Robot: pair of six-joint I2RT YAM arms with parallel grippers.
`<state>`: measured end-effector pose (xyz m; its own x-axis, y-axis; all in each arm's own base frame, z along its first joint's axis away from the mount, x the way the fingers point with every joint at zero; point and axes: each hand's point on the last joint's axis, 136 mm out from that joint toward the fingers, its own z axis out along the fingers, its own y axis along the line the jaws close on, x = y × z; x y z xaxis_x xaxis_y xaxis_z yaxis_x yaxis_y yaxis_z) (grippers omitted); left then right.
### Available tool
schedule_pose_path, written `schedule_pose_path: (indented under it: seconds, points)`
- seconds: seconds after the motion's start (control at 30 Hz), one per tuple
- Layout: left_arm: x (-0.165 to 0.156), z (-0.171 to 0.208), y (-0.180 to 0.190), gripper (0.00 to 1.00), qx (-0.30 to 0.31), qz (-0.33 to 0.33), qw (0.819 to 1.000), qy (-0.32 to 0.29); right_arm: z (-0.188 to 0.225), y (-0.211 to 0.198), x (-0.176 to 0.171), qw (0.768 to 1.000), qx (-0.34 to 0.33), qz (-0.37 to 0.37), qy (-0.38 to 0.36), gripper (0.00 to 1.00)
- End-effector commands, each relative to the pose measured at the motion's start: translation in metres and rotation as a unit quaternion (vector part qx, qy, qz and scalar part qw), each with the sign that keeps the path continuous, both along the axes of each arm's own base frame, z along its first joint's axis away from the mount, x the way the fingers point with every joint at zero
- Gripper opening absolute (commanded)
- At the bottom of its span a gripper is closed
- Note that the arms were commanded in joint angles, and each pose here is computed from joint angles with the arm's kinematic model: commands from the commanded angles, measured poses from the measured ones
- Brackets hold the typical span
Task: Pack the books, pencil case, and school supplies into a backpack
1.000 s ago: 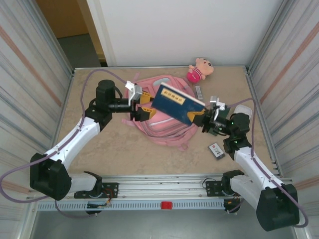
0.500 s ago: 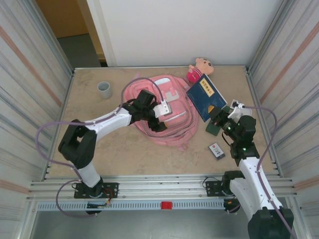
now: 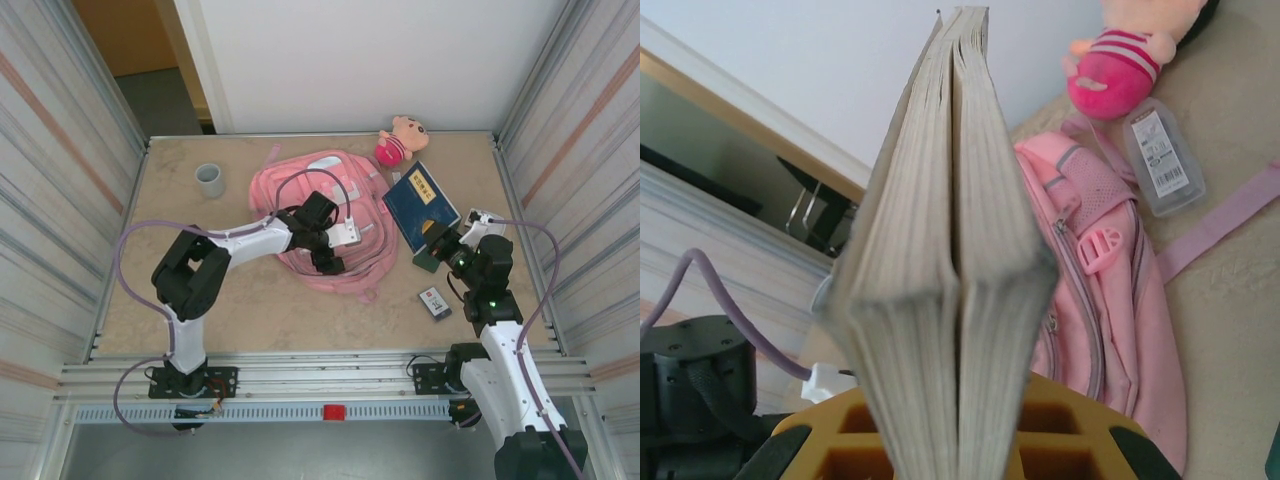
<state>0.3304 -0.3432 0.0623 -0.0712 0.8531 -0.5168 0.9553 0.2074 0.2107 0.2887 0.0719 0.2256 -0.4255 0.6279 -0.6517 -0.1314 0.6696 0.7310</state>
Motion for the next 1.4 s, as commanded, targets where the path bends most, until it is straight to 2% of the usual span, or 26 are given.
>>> schedule_pose_path:
  seconds: [0.0,0.07,0.13,0.2,0.37,0.57,0.73,0.87,0.93,1.07,1.2,1.37]
  points:
    - [0.019,0.006,0.005,0.58,0.034,0.033,0.996,-0.069,0.017,-0.004,0.000,1.000,0.007,-0.014,-0.015,0.00]
    - [0.019,0.022,0.005,0.40,0.021,0.048,0.995,-0.080,0.012,-0.010,-0.001,0.999,0.002,-0.032,0.011,0.00]
    - [0.016,0.052,0.003,0.15,-0.015,0.060,0.994,-0.087,0.008,-0.021,-0.004,0.997,-0.011,-0.060,0.045,0.00]
    - [0.013,0.081,0.003,0.00,-0.049,0.074,0.992,-0.090,0.008,-0.031,-0.010,0.993,-0.026,-0.088,0.075,0.00]
    - [0.005,0.152,-0.002,0.00,-0.136,0.094,0.984,-0.070,0.008,-0.040,-0.025,0.985,-0.038,-0.109,0.130,0.00]
    - [0.018,0.210,0.009,0.00,-0.208,0.150,0.965,-0.047,-0.009,-0.013,-0.042,0.982,0.007,-0.041,0.184,0.00]
    - [0.032,0.228,0.021,0.00,-0.245,0.182,0.952,-0.029,0.001,0.016,-0.055,0.980,0.067,0.034,0.185,0.00]
    - [0.035,0.243,0.022,0.00,-0.295,0.180,0.938,0.005,0.001,0.047,-0.053,0.962,0.177,0.097,0.183,0.00]
    - [0.036,0.248,0.023,0.00,-0.312,0.179,0.933,0.017,0.001,0.058,-0.046,0.956,0.221,0.098,0.169,0.00]
    - [0.039,0.254,0.025,0.00,-0.324,0.180,0.928,0.024,0.008,0.084,-0.028,0.956,0.248,0.099,0.122,0.00]
    - [0.035,0.265,0.023,0.00,-0.354,0.165,0.919,0.050,0.015,0.110,-0.008,0.941,0.310,0.107,0.077,0.00]
    - [0.038,0.269,0.026,0.00,-0.362,0.166,0.916,0.052,-0.005,0.136,0.017,0.945,0.305,0.075,0.087,0.00]
